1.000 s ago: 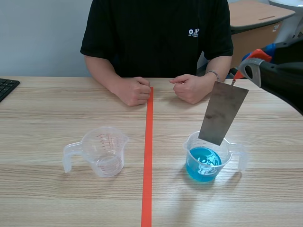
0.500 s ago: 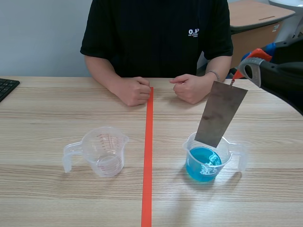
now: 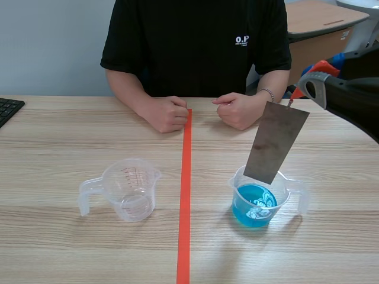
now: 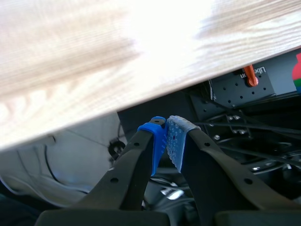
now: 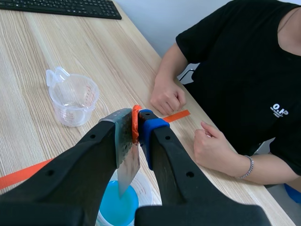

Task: Do the redox reaction experiment.
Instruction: 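Move the plate over the blue solution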

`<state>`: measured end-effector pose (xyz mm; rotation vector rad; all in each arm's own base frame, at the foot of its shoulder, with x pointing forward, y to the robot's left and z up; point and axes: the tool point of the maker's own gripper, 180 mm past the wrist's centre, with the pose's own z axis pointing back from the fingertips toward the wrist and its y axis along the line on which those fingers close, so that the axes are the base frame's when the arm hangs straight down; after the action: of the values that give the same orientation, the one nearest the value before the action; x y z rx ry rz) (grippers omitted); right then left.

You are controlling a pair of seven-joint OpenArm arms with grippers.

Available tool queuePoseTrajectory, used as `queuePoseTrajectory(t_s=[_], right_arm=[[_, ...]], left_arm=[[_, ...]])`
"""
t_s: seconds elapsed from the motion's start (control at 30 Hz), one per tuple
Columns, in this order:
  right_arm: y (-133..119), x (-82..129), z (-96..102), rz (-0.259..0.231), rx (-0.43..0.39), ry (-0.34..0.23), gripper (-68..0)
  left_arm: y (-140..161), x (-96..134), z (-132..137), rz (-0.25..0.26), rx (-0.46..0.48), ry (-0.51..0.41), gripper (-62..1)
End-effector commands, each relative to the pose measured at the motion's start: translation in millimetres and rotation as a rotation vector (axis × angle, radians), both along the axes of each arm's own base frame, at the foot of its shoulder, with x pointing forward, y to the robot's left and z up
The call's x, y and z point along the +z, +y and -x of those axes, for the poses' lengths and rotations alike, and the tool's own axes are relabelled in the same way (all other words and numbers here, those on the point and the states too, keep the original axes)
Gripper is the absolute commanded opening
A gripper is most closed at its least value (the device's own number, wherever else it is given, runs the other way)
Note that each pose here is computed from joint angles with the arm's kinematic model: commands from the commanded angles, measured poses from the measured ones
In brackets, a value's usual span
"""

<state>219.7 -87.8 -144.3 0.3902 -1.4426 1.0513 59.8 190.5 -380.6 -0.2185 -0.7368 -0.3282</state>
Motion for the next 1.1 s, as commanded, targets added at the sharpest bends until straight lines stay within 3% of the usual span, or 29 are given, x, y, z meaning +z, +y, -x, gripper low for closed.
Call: queuePoseTrajectory(t_s=[0.0,0.23,0.43,0.57,0.67,0.77,1.07], right_arm=[[5.3,12.0,1.0,-0.02,0.024,-0.034,-66.0],[5.3,11.9,1.0,-0.02,0.023,-0.034,-66.0],[5.3,11.9,1.0,-0.02,0.023,-0.034,-66.0],[5.3,11.9,1.0,-0.02,0.023,-0.034,-66.0],[5.3,11.9,1.0,-0.02,0.023,-0.034,-66.0],[5.3,11.9,1.0,-0.02,0.023,-0.034,-66.0],[5.3,12.0,1.0,-0.02,0.024,-0.034,-66.0]], left_arm=[[-3.7,12.0,-16.2,0.012,-0.034,-0.057,-56.8],[-2.6,34.5,-70.5,-0.029,-0.182,-0.187,-56.8],[-11.9,69.2,-124.2,-0.027,-0.339,-0.327,-56.8],[-27.9,103.5,-150.2,0.052,-0.418,-0.412,-56.8],[-46.1,128.7,-157.9,0.136,-0.489,-0.454,-56.8],[-65.5,148.6,-162.3,0.186,-0.553,-0.513,-56.8],[-128.1,148.6,-160.9,0.271,-0.702,-0.545,-56.8]])
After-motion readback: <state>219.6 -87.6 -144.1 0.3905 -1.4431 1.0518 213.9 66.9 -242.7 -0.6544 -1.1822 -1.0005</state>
